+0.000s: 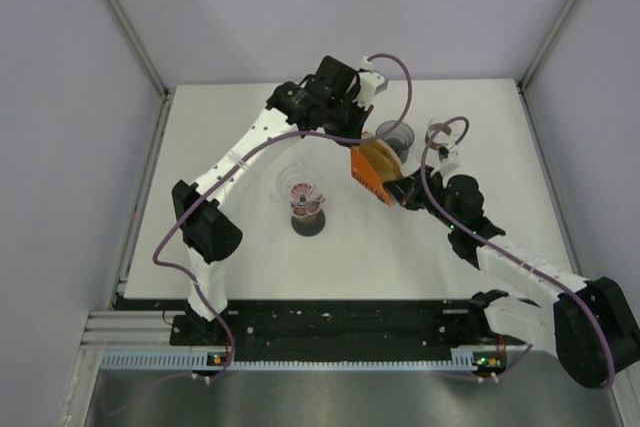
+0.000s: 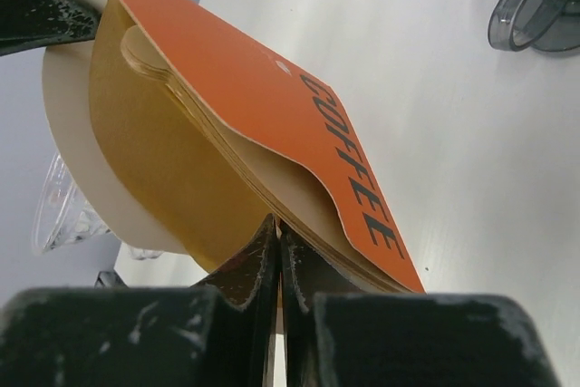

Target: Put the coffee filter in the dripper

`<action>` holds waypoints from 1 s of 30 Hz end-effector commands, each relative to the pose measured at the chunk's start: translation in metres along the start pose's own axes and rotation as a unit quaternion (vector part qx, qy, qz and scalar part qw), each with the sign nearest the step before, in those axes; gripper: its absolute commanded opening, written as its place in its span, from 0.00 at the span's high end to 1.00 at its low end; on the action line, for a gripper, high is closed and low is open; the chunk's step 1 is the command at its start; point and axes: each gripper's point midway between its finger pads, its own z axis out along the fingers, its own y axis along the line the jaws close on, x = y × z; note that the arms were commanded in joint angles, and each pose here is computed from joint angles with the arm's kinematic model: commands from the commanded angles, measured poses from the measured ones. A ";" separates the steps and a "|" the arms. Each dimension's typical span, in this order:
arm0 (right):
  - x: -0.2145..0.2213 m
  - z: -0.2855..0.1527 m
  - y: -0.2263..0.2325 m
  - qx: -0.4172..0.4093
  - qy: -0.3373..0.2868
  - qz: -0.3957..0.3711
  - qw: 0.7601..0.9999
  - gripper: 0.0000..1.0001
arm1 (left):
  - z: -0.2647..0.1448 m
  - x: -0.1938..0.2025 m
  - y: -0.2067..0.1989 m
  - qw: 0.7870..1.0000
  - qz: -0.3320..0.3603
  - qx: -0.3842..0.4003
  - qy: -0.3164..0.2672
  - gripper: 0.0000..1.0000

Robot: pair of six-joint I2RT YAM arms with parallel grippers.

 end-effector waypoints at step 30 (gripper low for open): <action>-0.092 -0.050 0.163 -0.099 0.094 -0.285 0.949 1.00 | -0.159 0.009 0.232 0.943 -0.169 -0.242 -0.153 1.00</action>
